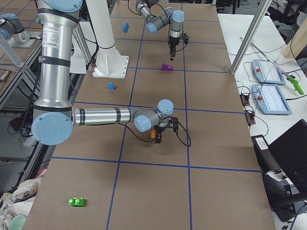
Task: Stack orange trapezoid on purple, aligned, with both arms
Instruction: 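Raise the left gripper while the right gripper grasps the orange block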
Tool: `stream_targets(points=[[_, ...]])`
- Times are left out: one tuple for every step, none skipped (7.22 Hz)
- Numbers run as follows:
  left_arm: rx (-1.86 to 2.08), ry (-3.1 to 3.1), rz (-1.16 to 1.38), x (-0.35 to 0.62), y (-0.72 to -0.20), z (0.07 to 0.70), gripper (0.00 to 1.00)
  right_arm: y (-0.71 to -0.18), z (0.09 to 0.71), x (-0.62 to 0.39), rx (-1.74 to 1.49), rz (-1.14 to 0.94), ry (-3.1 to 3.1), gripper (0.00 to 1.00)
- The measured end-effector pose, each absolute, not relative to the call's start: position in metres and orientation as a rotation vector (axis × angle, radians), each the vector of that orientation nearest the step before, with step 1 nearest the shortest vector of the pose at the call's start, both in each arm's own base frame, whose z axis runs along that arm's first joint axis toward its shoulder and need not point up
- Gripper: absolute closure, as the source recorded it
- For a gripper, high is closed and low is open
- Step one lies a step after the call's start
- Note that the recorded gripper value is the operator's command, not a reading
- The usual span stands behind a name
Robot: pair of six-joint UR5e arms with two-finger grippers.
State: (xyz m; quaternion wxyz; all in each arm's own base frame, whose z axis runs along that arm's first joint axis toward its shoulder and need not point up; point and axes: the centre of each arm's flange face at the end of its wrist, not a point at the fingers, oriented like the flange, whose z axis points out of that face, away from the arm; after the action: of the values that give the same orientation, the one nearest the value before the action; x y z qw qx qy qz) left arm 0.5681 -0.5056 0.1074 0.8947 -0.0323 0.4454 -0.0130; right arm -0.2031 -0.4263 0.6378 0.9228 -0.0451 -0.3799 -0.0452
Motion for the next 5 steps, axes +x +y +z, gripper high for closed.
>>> stream_targets(points=[[-0.067,0.923,-0.027,0.5680,-0.5056,0.1076,0.01,-0.4246,0.6390,-0.2057,-0.096,-0.098,-0.780,0.42],[-0.067,0.922,-0.028,0.5680,-0.5056,0.1090,0.01,-0.4232,0.6398,-0.2071,-0.099,-0.101,-0.779,0.88],[-0.067,0.920,-0.028,0.5677,-0.5054,0.1108,0.01,-0.4219,0.6406,-0.2080,-0.102,-0.103,-0.779,1.00],[-0.067,0.920,-0.028,0.5673,-0.5052,0.1116,0.01,-0.4208,0.6406,-0.2081,-0.104,-0.104,-0.780,1.00],[-0.065,0.919,-0.029,0.5671,-0.5053,0.1118,0.01,-0.4205,0.6399,-0.2081,-0.105,-0.105,-0.783,1.00]])
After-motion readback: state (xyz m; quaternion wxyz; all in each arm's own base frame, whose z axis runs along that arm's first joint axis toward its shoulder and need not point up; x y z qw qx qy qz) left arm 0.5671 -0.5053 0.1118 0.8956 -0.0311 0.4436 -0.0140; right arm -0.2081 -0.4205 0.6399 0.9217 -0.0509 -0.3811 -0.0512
